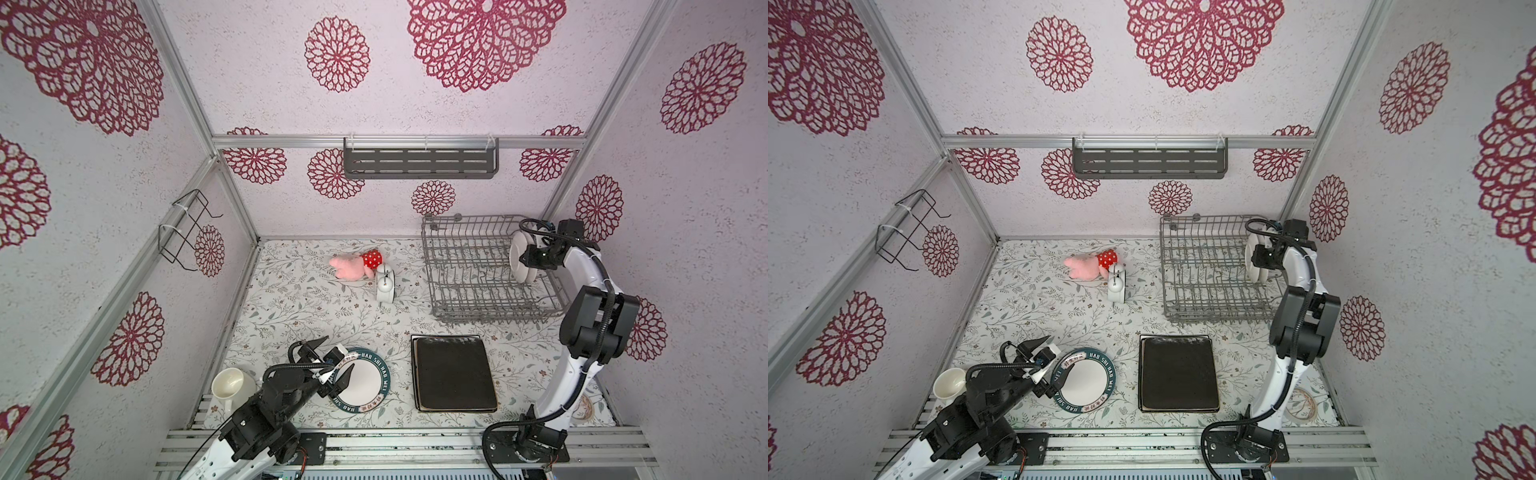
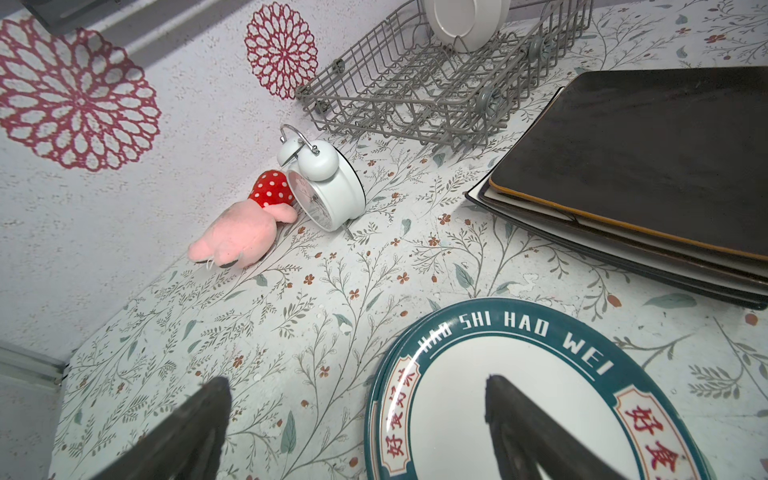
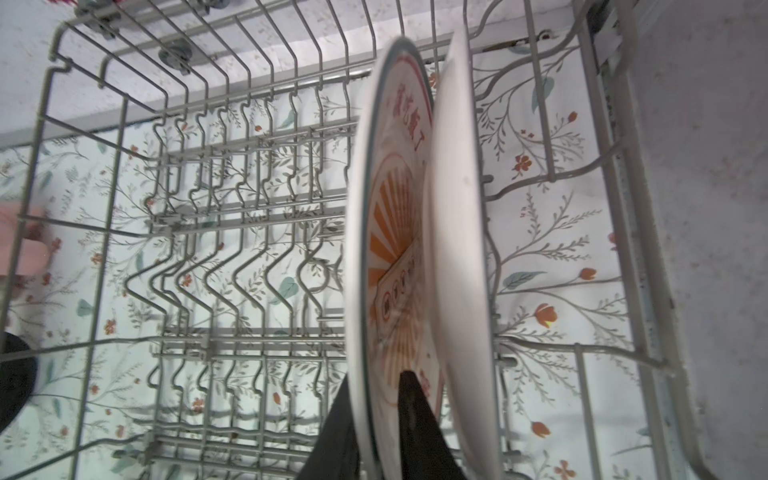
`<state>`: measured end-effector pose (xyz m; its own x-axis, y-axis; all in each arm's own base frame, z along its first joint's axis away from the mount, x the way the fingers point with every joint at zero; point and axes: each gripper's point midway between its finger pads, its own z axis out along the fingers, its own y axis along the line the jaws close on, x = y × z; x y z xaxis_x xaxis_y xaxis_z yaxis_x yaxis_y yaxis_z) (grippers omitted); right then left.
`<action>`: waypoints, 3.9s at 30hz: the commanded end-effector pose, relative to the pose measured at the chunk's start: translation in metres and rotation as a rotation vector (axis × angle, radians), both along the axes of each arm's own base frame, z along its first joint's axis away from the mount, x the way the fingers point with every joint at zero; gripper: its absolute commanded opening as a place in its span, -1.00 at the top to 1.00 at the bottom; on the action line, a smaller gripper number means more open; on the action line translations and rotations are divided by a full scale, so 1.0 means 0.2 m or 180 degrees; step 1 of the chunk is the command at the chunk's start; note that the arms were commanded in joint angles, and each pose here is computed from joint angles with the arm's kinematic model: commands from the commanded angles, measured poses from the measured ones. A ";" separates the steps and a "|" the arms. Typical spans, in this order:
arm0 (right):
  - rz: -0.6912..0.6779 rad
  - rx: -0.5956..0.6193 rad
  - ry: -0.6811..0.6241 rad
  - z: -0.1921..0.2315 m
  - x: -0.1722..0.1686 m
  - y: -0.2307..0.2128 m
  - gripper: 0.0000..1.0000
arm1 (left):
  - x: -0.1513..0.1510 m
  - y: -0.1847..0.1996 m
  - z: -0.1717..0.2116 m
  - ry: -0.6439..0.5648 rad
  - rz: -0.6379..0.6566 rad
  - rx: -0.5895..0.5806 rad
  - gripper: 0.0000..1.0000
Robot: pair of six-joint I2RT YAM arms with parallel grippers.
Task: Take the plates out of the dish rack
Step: 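Grasp the orange-sunburst plate at the front of the rack with the right gripper, then lift the plate out of the rack and carry it toward the stack, then lower the orange-sunburst plate onto the green-rimmed stack and press it down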
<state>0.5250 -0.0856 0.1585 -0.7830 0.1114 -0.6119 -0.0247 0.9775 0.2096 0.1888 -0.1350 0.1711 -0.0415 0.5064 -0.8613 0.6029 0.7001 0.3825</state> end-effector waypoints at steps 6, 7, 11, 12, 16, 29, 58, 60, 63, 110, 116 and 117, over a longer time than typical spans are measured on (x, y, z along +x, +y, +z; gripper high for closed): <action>0.0194 -0.0031 -0.0307 0.23 0.00 0.04 0.90 | 0.00 0.00 0.07 -0.0147 0.0004 -0.0098 -0.95; 0.0230 -0.0015 -0.0328 0.25 -0.01 0.06 0.90 | 0.00 0.01 0.07 -0.0161 0.0007 -0.0108 -0.95; 0.0372 0.0070 -0.0426 0.33 -0.03 0.12 0.90 | -0.01 0.00 0.09 -0.0195 -0.0048 -0.0149 -0.95; 0.0396 0.0068 -0.0439 0.35 -0.04 0.13 0.90 | -0.02 0.00 0.09 -0.0201 -0.0064 -0.0153 -0.95; 0.0461 0.0067 -0.0520 0.42 -0.07 0.18 0.91 | -0.03 0.00 0.12 -0.0264 -0.0078 -0.0208 -0.95; 0.1145 -0.0444 -0.1272 0.91 -0.35 0.66 1.00 | -0.03 0.04 0.19 -0.0457 -0.0014 -0.0317 -0.95; 0.4470 -0.3569 -0.2827 0.18 -2.04 2.12 1.00 | 0.01 0.18 0.33 -0.0777 0.0411 -0.0538 -0.95; 0.4485 -0.3517 -0.2916 0.15 -2.06 2.17 1.00 | 0.01 0.17 0.32 -0.0758 0.0379 -0.0532 -0.95; 0.4507 -0.3593 -0.3009 0.09 -2.08 2.24 1.00 | 0.00 0.17 0.32 -0.0756 0.0359 -0.0532 -0.95; 0.5145 -0.3645 -0.2615 -0.33 -2.18 2.43 0.39 | -0.03 0.12 0.30 -0.0704 0.0180 -0.0481 -0.95; 0.5289 -0.3565 -0.2509 -0.32 -2.20 2.43 0.36 | -0.03 0.12 0.29 -0.0709 0.0144 -0.0445 -0.95; 0.5366 -0.3522 -0.2465 -0.33 -2.21 2.42 0.35 | -0.03 0.12 0.29 -0.0707 0.0140 -0.0443 -0.95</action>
<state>0.0875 0.3962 0.0802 0.6381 -0.7690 -0.0392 -0.5122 -0.3859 -0.7673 0.1866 -0.1097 0.2231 0.1059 0.3799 -0.9189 0.4721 0.7941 0.3827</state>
